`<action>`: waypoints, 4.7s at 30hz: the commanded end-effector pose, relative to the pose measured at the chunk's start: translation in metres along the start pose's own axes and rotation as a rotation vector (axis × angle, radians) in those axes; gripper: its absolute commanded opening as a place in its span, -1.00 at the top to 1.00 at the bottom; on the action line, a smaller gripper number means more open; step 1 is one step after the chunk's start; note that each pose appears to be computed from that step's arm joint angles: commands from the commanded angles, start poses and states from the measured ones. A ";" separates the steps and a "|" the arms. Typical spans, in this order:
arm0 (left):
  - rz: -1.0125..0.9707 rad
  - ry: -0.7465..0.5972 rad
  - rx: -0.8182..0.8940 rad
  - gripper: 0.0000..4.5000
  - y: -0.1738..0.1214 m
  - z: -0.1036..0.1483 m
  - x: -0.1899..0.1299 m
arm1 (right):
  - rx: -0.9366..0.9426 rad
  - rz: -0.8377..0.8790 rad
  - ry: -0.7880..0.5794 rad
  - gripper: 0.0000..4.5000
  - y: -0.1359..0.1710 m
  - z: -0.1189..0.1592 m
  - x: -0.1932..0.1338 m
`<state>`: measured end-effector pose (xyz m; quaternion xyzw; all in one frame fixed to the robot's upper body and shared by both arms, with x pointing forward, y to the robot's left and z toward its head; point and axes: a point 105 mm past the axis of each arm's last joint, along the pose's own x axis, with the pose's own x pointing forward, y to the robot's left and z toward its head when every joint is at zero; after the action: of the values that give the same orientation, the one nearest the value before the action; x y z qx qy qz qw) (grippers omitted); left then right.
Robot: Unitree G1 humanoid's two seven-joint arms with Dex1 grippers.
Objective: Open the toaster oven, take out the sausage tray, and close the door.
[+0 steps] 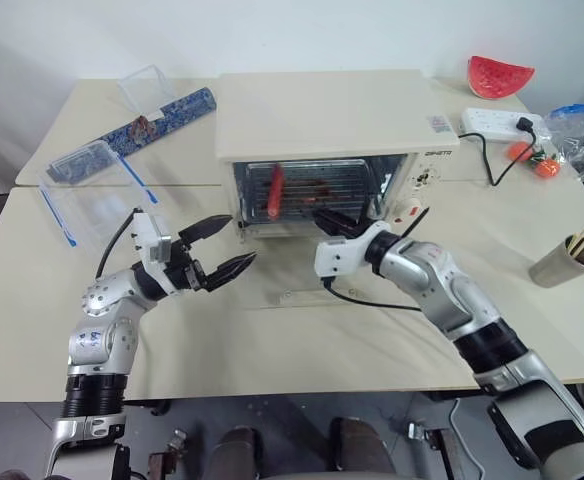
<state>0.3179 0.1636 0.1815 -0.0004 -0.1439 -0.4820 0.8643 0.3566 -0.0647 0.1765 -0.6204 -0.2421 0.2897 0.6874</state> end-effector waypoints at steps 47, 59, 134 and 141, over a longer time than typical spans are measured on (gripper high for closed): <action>0.010 0.232 -1.177 -0.23 -0.037 -0.007 0.025 | -0.087 -0.030 -0.209 1.00 0.003 0.049 -0.079; 0.032 0.190 -1.322 0.99 -0.049 -0.007 0.032 | -0.031 0.015 -0.251 1.00 0.004 0.055 -0.079; 0.696 -0.359 -1.296 1.00 -0.009 0.002 -0.200 | 0.984 -0.046 -0.276 0.99 -0.037 -0.064 -0.126; 0.627 -0.244 -1.338 1.00 -0.010 0.000 -0.187 | 0.985 -0.175 -0.295 0.99 -0.063 -0.063 -0.119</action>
<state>0.2190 0.3127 0.1242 -0.6180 0.1048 -0.1755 0.7592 0.3254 -0.1954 0.2219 -0.1483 -0.1984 0.4018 0.8816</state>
